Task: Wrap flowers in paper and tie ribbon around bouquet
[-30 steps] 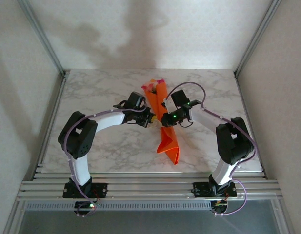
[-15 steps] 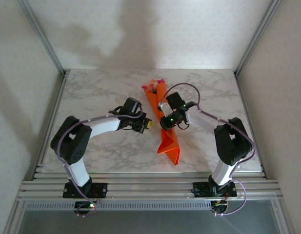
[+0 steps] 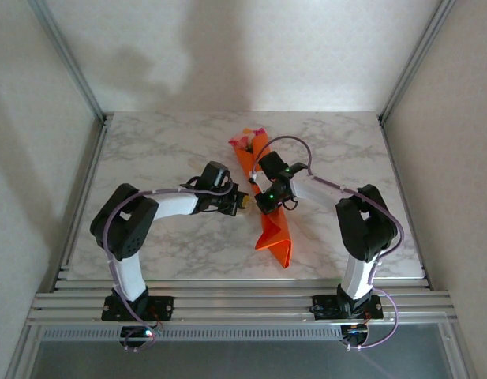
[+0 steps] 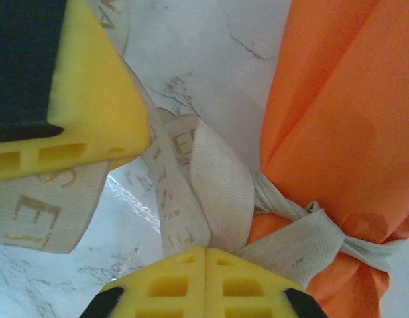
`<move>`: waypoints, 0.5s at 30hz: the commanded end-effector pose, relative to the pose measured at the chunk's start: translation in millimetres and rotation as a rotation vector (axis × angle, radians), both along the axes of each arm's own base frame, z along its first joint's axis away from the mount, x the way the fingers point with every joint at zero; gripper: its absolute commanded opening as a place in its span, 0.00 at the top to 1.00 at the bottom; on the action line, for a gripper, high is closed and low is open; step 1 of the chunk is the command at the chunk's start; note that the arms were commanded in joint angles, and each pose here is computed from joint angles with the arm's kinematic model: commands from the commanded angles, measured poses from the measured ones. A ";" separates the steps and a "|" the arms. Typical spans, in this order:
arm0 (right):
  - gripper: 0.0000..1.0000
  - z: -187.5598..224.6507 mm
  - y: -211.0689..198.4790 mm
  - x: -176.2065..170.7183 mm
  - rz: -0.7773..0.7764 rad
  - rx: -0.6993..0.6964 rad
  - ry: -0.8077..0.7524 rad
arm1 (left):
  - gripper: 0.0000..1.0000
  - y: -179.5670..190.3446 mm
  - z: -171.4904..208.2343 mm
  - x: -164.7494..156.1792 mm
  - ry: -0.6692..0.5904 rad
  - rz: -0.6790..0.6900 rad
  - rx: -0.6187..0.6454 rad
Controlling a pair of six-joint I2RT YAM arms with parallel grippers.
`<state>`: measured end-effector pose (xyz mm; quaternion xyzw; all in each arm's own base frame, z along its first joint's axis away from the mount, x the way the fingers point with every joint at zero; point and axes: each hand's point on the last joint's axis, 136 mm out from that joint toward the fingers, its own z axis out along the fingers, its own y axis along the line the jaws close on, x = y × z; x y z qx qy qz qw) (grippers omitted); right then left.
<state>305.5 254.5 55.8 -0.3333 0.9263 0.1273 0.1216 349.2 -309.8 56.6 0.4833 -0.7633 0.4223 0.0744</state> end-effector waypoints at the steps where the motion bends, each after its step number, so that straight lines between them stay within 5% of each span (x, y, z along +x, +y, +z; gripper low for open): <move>1: 1.00 -2.9 -7.1 -3.1 -0.010 -0.055 0.019 | 0.97 -7.2 -15.5 -9.4 0.038 -0.016 -0.025; 8: 0.99 7.2 -0.6 -3.0 -0.031 -0.015 0.029 | 0.98 -7.5 -43.3 -21.0 0.085 -0.039 0.000; 15: 0.70 40.7 5.8 14.0 -0.125 0.042 -0.014 | 0.98 0.3 -53.7 -30.9 0.118 -0.049 0.046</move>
